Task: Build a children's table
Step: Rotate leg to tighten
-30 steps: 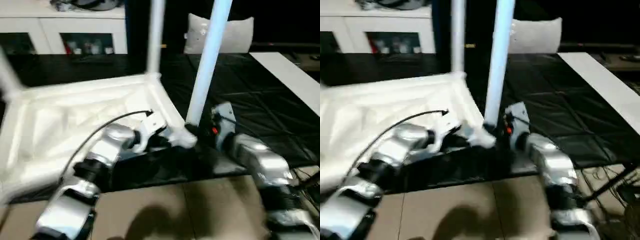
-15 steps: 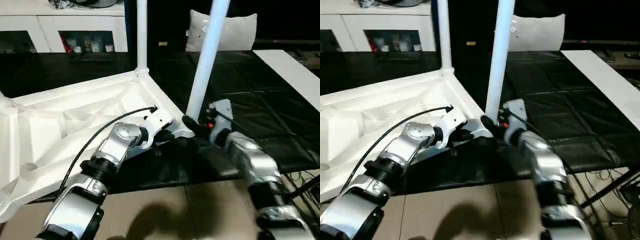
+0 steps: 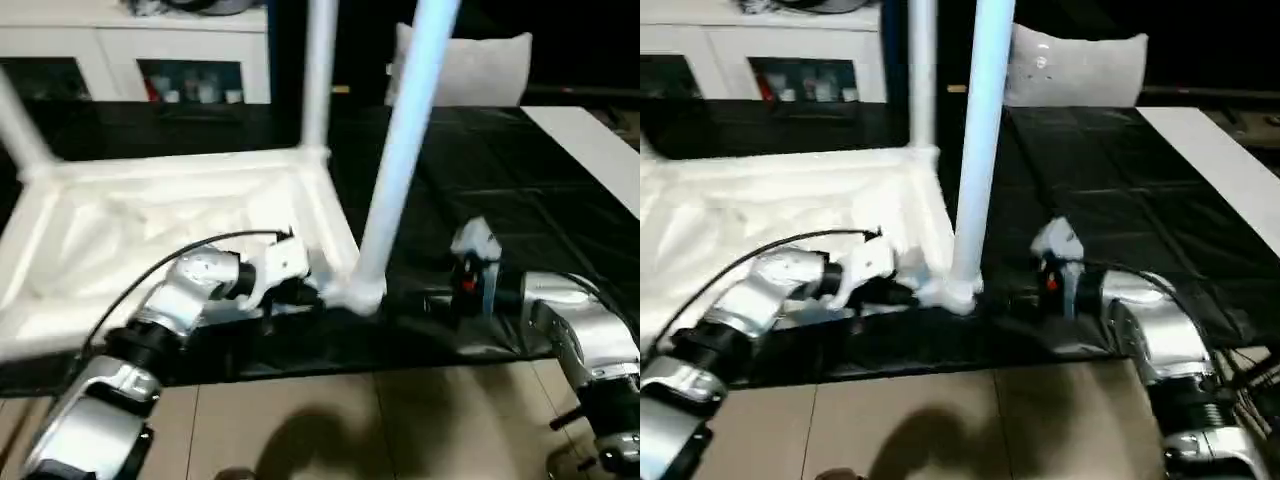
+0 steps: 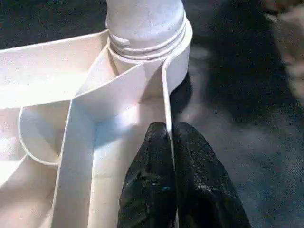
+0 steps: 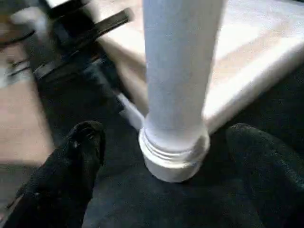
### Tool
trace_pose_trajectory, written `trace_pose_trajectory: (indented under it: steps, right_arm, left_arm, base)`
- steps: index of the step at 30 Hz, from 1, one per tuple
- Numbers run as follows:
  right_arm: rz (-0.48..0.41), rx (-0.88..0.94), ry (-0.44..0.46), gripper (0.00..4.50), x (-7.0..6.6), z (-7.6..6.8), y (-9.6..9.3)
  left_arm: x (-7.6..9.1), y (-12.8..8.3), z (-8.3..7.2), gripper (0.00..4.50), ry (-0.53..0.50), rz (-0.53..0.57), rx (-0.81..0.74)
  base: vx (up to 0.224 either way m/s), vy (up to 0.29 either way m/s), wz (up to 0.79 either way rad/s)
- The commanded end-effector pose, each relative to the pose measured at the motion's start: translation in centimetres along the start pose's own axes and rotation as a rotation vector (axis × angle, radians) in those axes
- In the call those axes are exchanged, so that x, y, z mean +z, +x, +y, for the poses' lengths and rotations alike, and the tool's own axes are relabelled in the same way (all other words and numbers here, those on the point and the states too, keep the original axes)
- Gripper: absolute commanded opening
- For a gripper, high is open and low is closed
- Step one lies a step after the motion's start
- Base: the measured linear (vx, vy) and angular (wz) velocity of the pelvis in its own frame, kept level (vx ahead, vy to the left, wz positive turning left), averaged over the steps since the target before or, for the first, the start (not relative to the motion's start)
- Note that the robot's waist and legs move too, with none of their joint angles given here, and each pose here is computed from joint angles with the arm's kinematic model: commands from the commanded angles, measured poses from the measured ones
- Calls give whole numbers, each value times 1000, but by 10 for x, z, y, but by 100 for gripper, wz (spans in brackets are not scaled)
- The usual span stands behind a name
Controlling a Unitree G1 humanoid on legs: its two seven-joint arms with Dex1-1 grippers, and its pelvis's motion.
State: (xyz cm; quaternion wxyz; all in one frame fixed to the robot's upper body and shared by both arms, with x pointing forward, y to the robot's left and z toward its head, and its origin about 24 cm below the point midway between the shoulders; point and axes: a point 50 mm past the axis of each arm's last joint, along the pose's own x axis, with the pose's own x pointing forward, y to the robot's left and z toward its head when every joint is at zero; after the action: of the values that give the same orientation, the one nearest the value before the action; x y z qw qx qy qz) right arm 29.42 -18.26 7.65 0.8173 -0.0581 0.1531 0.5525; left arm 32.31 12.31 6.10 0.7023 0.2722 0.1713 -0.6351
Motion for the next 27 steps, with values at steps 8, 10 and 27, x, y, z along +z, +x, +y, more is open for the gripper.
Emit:
trace_pose_trajectory:
  steps: [8,10,27]
  right_arm:
    - [41,230,7,381,1,16,6]
    - [39,239,9,362,-1,17,8]
    - [14,174,89,216,-5,23,20]
  left_arm:
    - [15,12,-16,0,158,-3,-227]
    - [17,14,-16,0,165,-11,-230]
    - [15,16,-12,0,21,-53,-122]
  base:
    - [0,0,0]
    - [0,0,0]
    - [0,0,0]
